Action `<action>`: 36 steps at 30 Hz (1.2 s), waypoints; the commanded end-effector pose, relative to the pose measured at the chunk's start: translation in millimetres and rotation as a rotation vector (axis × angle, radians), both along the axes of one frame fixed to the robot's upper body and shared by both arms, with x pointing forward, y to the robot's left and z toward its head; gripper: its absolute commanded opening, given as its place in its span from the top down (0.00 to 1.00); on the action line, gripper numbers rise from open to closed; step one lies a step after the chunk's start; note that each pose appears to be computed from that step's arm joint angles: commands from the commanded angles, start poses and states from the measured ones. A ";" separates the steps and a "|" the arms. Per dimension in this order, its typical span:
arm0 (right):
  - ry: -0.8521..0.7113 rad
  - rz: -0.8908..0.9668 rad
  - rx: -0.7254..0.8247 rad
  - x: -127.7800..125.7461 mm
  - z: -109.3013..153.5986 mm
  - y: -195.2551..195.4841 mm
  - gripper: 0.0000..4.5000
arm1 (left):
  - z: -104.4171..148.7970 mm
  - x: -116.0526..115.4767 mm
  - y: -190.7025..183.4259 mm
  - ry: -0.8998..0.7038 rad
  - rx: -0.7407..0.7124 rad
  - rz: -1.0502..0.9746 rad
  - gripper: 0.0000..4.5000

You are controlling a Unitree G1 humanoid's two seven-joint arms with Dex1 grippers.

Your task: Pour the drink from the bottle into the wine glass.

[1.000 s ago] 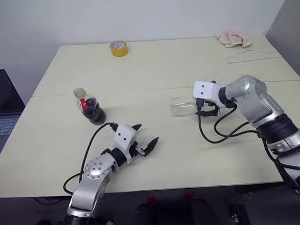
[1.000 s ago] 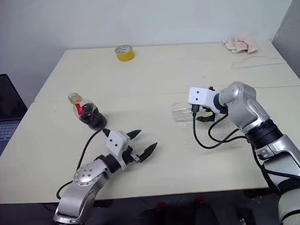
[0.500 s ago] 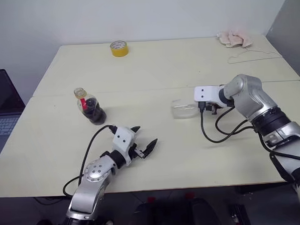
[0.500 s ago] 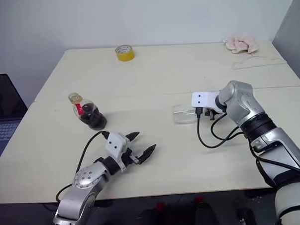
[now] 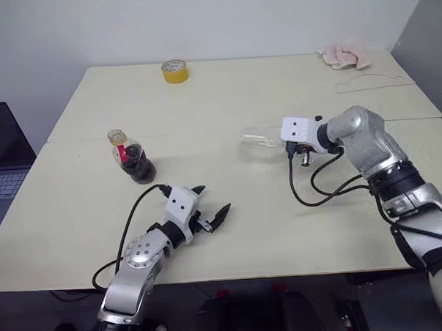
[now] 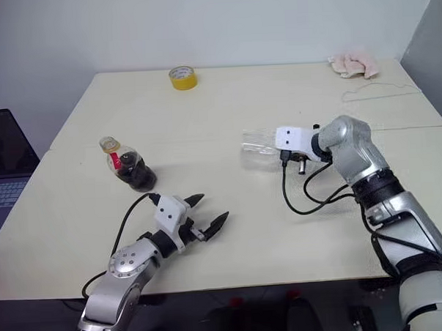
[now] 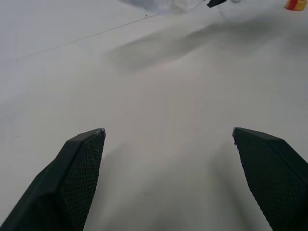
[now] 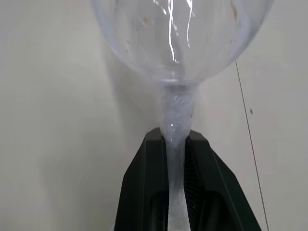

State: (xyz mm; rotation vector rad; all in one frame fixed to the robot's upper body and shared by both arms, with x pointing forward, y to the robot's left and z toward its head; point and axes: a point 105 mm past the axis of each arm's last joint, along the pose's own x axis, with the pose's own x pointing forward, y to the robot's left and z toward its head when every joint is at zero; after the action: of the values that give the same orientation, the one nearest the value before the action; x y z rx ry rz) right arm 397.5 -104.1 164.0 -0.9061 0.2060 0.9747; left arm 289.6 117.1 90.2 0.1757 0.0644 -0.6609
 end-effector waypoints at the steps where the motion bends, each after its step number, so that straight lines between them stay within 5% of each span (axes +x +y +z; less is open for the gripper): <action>1: -0.022 0.036 0.289 -7.8 8.9 27.1 0.97 | 11.0 1.6 0.3 -0.048 -0.004 -0.002 0.00; 12: -0.046 -0.069 0.699 -8.6 -16.7 79.1 0.97 | 14.7 5.8 -1.3 -0.057 0.000 -0.018 0.00; 26: 0.126 -0.156 0.560 -36.5 -76.8 31.6 0.97 | 14.7 5.7 0.9 -0.058 0.008 -0.017 0.00; 36: 0.190 -0.189 0.486 -46.5 -93.1 25.9 0.97 | 16.1 7.8 2.5 -0.060 0.014 -0.022 0.00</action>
State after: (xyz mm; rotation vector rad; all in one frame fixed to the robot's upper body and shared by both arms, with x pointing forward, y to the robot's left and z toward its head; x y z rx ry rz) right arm 358.7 -71.1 106.3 -0.3362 0.0492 0.8760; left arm 295.6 117.8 94.6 0.1902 0.0539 -0.6779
